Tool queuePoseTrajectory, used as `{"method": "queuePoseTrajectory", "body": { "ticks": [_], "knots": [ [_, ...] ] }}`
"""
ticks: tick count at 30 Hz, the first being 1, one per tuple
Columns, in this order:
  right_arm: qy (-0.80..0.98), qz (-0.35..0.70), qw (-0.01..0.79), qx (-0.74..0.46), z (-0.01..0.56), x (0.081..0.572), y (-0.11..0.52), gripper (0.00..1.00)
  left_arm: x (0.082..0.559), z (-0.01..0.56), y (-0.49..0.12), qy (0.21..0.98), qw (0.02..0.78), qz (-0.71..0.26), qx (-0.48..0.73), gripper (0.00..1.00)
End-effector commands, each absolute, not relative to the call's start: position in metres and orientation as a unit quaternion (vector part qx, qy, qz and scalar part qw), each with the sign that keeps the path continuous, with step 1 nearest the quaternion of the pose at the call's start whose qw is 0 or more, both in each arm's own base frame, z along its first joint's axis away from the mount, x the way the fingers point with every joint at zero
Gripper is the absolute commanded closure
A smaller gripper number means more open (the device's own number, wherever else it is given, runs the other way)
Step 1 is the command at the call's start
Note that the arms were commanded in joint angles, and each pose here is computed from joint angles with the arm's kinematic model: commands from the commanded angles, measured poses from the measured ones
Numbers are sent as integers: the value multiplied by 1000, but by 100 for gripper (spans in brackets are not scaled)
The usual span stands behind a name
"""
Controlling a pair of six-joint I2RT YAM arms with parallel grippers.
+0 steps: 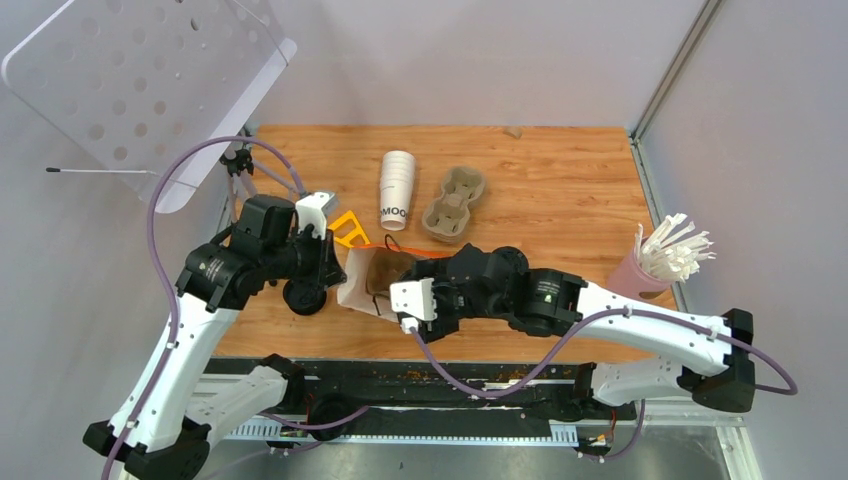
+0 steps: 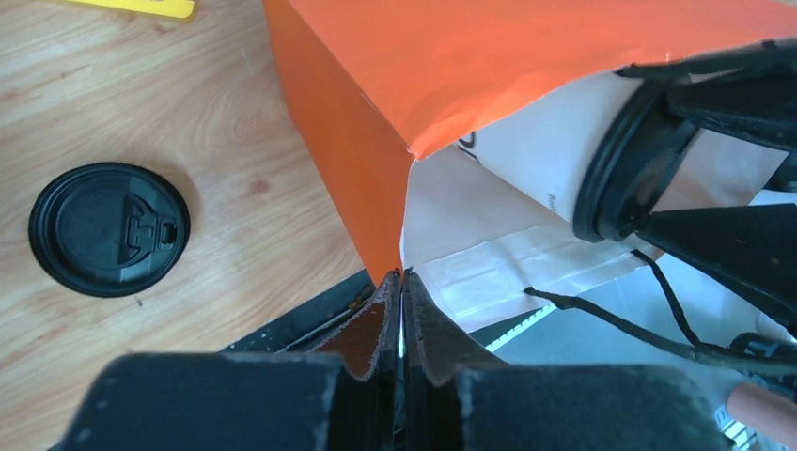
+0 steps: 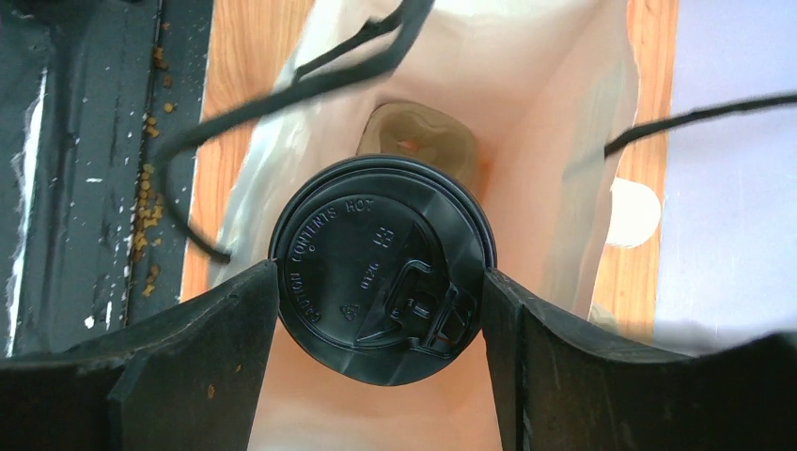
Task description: Pack the takeout coffee
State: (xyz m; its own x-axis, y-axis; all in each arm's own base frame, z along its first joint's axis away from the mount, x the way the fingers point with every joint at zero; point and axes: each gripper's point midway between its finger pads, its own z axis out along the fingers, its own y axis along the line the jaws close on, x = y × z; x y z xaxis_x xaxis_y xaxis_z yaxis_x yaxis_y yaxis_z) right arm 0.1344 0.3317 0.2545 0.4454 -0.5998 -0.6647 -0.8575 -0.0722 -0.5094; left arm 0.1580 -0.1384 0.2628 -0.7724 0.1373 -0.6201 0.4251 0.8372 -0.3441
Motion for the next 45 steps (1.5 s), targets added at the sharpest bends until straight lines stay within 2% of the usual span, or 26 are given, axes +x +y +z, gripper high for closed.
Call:
{"method": "queuePoseTrajectory", "body": {
  "ticks": [1, 10, 15, 21, 22, 23, 24, 26, 29, 33, 45],
  "knots": [
    [496, 139, 510, -689, 286, 150, 359, 35, 157, 275, -151, 880, 334, -280, 189, 94],
    [480, 128, 507, -705, 269, 156, 375, 33, 150, 271, -157, 867, 337, -300, 212, 100],
    [457, 135, 492, -729, 253, 147, 375, 33, 148, 270, -159, 863, 338, -307, 216, 100],
    [450, 93, 510, -727, 254, 160, 367, 33, 144, 263, -158, 877, 315, -309, 191, 99],
    [450, 94, 510, -727, 254, 159, 365, 33, 143, 264, -156, 880, 312, -306, 185, 89],
    [448, 97, 509, -729, 254, 156, 362, 33, 143, 266, -154, 884, 312, -301, 178, 74],
    [448, 102, 507, -730, 253, 153, 359, 33, 144, 269, -152, 885, 316, -295, 172, 65],
    [449, 110, 502, -731, 250, 149, 354, 34, 146, 280, -148, 881, 333, -289, 168, 52],
    [448, 113, 497, -734, 246, 144, 347, 34, 148, 292, -139, 882, 354, -268, 158, 41],
    [452, 115, 491, -736, 240, 141, 342, 34, 146, 294, -131, 884, 361, -254, 151, 38],
    [457, 114, 494, -731, 234, 132, 344, 34, 136, 256, -143, 895, 310, -285, 146, 35]
  ]
}}
